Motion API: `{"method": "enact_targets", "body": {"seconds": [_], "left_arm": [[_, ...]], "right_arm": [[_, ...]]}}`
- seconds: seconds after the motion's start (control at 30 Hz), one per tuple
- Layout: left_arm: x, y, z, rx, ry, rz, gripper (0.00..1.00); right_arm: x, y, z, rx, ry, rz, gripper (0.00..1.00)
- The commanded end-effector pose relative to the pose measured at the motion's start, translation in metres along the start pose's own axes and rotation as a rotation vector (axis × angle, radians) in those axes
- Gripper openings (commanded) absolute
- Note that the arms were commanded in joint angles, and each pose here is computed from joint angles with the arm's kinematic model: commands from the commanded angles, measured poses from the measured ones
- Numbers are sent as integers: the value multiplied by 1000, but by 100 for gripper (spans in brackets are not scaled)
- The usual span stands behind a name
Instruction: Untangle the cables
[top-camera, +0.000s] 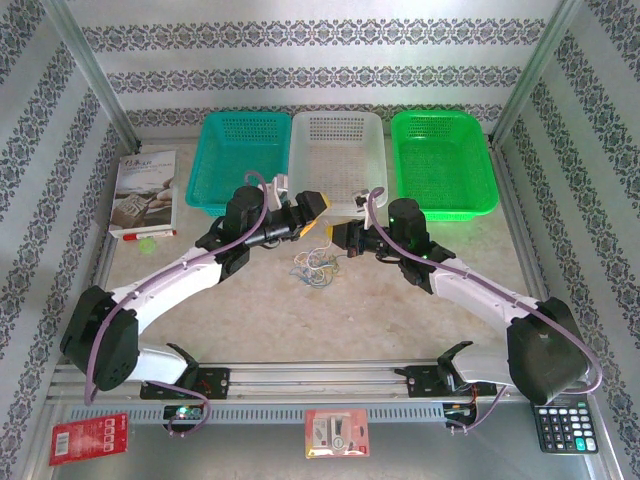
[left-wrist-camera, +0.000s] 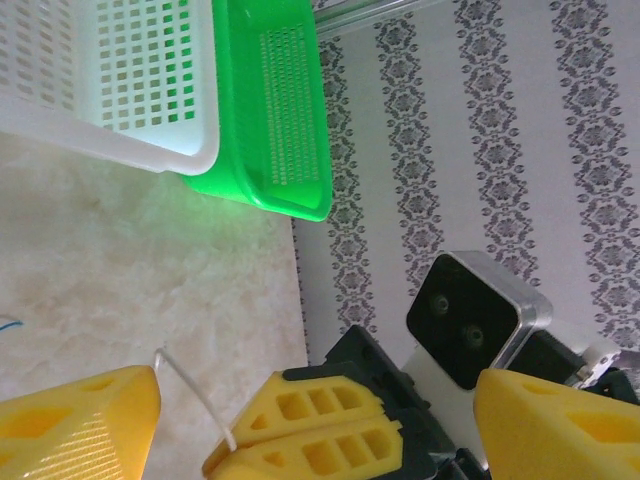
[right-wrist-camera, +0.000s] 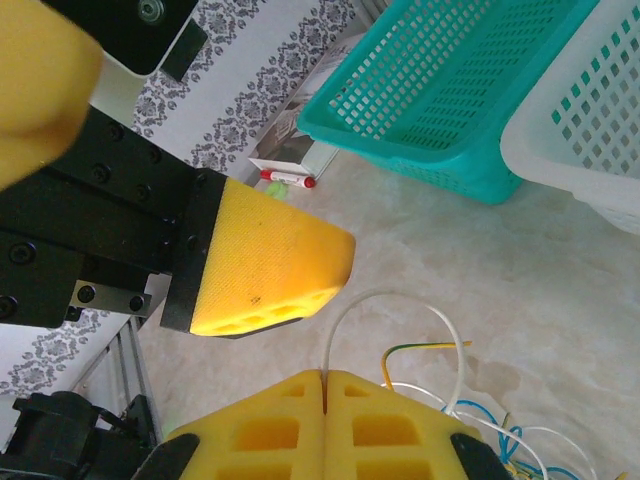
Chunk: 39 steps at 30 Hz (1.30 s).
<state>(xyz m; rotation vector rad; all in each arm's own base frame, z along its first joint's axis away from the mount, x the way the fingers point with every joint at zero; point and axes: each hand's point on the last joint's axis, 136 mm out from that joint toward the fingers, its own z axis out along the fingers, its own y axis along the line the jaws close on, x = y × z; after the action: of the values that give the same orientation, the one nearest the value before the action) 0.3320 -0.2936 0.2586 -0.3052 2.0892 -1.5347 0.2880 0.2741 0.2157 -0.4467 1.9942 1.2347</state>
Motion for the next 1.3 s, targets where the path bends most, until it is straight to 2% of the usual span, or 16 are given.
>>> {"method": "enact_targets", "body": {"seconds": [0.0, 0.5, 1.27], "left_arm": [[-3, -15, 2, 77, -3, -25, 82], [7, 3, 16, 75, 22, -62, 81], [14, 20, 24, 80, 23, -64, 30]], "right_arm": [[-6, 12, 3, -44, -13, -53, 0], [-7, 15, 2, -42, -20, -59, 0], [-2, 15, -1, -36, -22, -61, 0]]}}
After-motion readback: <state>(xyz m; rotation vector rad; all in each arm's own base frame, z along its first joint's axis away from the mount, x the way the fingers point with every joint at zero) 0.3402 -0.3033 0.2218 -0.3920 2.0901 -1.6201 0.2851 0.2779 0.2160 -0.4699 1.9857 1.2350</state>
